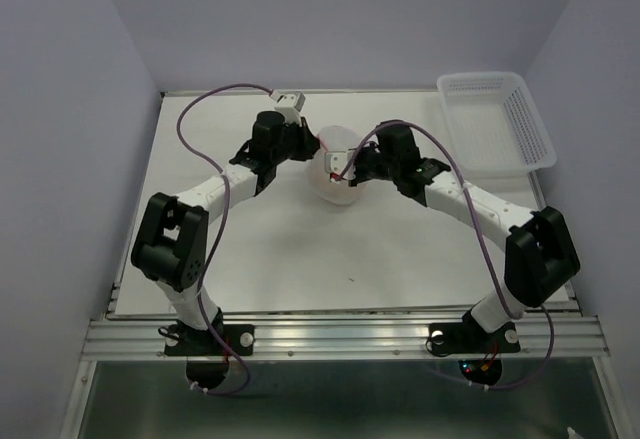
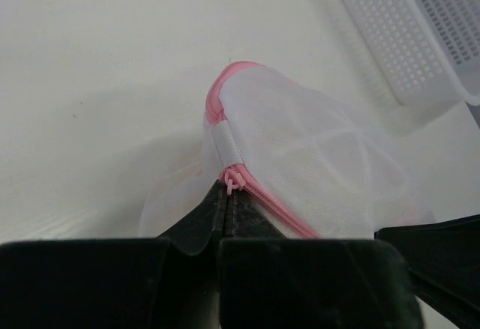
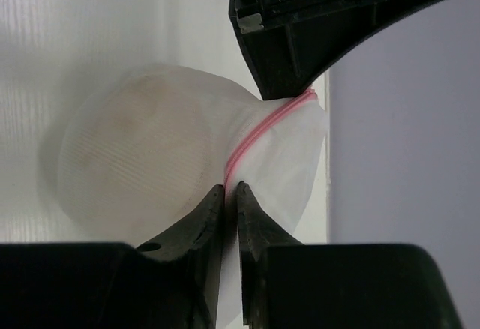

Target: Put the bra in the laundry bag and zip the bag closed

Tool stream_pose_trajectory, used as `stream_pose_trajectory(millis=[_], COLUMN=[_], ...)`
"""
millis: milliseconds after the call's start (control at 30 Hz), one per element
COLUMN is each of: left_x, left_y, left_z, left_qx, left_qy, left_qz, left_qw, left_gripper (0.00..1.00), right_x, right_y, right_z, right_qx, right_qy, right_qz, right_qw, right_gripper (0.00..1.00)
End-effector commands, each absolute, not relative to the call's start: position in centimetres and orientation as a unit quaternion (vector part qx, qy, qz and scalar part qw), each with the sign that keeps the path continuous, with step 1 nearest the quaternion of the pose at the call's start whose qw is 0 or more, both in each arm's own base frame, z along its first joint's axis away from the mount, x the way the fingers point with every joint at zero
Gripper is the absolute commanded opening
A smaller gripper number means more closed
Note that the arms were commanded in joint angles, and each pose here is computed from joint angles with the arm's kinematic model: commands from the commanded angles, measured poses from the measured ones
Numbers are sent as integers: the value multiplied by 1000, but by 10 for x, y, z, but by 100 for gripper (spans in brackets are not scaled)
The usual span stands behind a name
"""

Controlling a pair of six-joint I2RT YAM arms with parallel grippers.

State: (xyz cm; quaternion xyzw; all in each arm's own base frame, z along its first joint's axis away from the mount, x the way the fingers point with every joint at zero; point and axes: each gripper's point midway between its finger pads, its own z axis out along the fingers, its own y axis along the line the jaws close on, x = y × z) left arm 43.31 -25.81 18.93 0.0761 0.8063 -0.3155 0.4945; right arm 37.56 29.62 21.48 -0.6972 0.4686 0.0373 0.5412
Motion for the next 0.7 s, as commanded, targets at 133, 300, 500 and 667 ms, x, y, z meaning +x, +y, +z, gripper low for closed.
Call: stream_pose_trajectory(millis=[133,300,500,667], left_x=[467,445,427,417], left_y=[-207,-175,-141,-129], left_z=[180,206,253,268], left_qx=[38,22,-42,-92], left_qy=[795,793,767,761], left_qz=[-262,-206,-169,-170], left_qw=[546,573,618,620], left_gripper=[50,99,99,99], right_x=[328,291,284,343], right_y=[312,315,323,331], right_z=[133,154,202,257], right_qx=[-754,-767,-727,-593], right_qy=[493,453,467,581], right_qz=[124,188,223,187], right_qw=[415,414,452,525], right_gripper=[52,82,100,100])
